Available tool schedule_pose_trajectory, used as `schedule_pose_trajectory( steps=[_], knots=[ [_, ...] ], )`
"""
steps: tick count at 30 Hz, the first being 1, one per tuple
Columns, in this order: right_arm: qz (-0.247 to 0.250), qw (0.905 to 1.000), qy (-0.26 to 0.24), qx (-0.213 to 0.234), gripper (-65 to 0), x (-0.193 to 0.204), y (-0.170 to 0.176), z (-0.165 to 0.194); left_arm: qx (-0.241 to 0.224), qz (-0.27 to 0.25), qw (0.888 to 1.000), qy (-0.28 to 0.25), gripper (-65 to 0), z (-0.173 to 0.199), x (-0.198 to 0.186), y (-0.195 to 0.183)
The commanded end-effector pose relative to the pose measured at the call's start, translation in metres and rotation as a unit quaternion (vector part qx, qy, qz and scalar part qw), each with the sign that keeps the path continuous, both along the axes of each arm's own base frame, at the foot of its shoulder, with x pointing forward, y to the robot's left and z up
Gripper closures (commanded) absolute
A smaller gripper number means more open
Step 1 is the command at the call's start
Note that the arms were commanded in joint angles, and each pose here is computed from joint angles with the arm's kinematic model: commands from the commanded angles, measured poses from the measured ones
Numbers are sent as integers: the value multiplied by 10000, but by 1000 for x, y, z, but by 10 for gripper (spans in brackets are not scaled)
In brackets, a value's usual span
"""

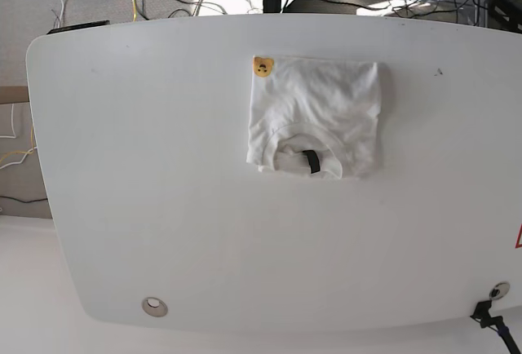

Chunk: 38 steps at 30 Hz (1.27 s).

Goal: Fold the T-shirt properly

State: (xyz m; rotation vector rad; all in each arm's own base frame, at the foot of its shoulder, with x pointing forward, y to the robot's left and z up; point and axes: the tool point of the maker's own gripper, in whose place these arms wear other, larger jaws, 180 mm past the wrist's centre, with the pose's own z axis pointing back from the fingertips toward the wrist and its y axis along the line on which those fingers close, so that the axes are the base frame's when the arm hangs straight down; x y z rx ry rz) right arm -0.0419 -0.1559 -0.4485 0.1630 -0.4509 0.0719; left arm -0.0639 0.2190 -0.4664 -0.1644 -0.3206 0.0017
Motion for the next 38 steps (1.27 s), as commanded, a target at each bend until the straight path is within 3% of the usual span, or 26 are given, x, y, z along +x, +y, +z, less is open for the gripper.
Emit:
schedule_pose_trajectory(
  steps=[1,4,11,14,19,26,34,38],
  knots=[
    [16,9996,268,11,0,-23,0,-16,-100,1,9999,119,0,-8,-9,-2],
    [35,9982,604,7,0,-39,4,-52,-398,162,9982,419,0,-41,-17,-13],
    [105,9923,1233,-15,0,-52,19,-123,-767,-207,9896,1199,0,-104,-20,-42],
    [17,9904,1381,-62,0,-45,22,-144,-894,-330,9829,1574,0,-124,-26,-54],
    [304,9878,1524,-129,0,-22,30,-172,-1286,-267,9733,1880,0,-147,-22,-81],
    [215,9852,1660,-356,0,4,17,-193,-618,5,9738,2187,0,-177,-22,-79],
    [127,9826,1777,-530,0,26,6,-205,138,258,9757,2169,0,-191,11,-65],
    [116,9827,1775,-523,0,27,7,-205,274,271,9743,2218,0,-194,16,-73]
  ],
)
